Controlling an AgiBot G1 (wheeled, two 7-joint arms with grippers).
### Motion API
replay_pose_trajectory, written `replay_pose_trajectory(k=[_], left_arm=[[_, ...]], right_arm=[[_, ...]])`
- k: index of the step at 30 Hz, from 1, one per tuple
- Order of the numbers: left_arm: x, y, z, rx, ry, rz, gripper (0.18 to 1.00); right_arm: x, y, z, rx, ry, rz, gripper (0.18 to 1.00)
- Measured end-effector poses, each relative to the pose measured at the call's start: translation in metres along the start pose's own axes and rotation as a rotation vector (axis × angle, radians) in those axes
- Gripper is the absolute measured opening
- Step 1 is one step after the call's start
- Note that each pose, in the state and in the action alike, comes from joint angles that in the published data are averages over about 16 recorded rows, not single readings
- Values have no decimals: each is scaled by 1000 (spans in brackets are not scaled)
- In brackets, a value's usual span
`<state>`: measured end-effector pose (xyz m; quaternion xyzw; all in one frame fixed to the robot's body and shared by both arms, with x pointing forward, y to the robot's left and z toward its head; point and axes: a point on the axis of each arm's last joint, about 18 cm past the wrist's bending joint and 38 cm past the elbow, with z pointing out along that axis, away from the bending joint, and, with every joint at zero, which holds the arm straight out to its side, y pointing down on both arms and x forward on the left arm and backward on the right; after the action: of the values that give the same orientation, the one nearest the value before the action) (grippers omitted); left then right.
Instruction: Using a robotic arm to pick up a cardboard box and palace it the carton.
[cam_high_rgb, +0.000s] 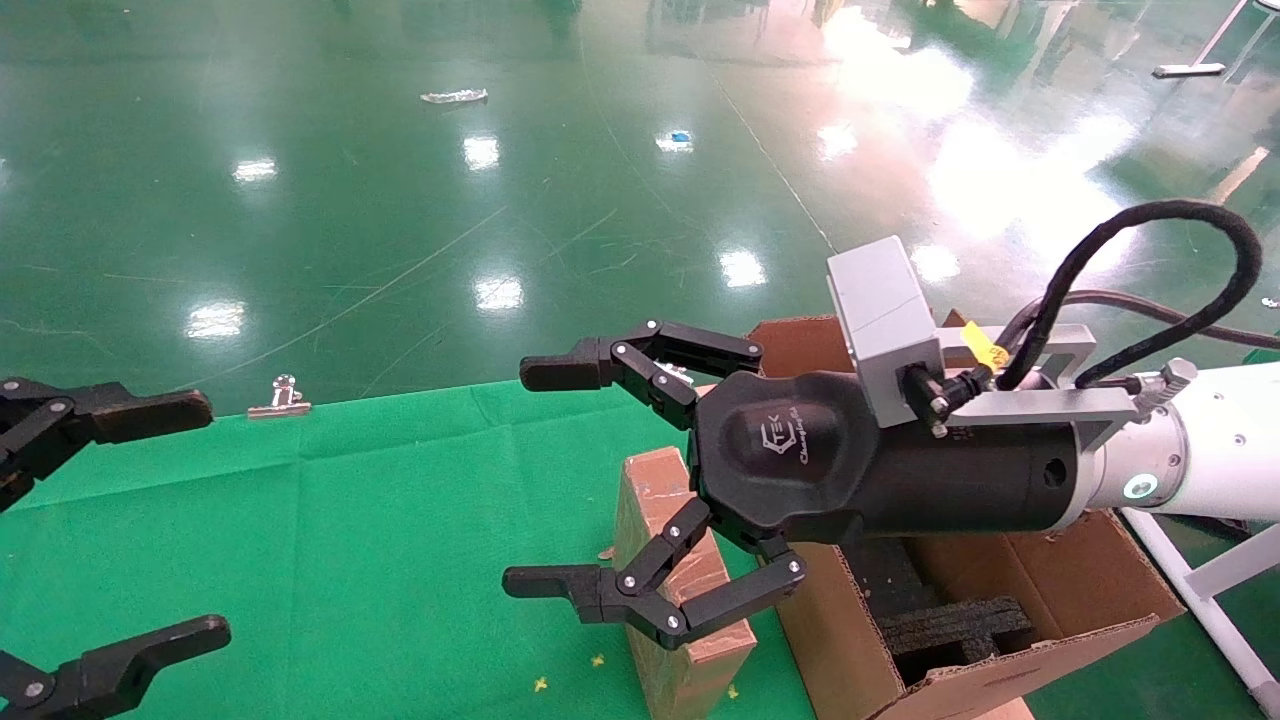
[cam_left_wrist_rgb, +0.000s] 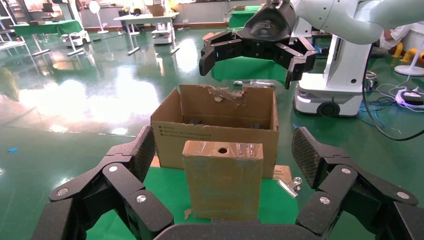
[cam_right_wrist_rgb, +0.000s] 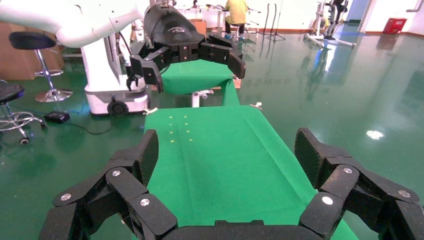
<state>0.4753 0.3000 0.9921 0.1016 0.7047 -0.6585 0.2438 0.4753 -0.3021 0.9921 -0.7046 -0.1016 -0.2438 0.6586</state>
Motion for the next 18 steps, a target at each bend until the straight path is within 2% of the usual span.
replay_pose_trajectory(k=[11, 18], left_arm=[[0, 0, 0, 0, 0, 0, 1001], [0, 0, 0, 0, 0, 0, 1001]], right_arm=[[-1, 1, 2, -12, -7, -2, 1000], [-3, 10, 14, -104, -48, 8, 1000]])
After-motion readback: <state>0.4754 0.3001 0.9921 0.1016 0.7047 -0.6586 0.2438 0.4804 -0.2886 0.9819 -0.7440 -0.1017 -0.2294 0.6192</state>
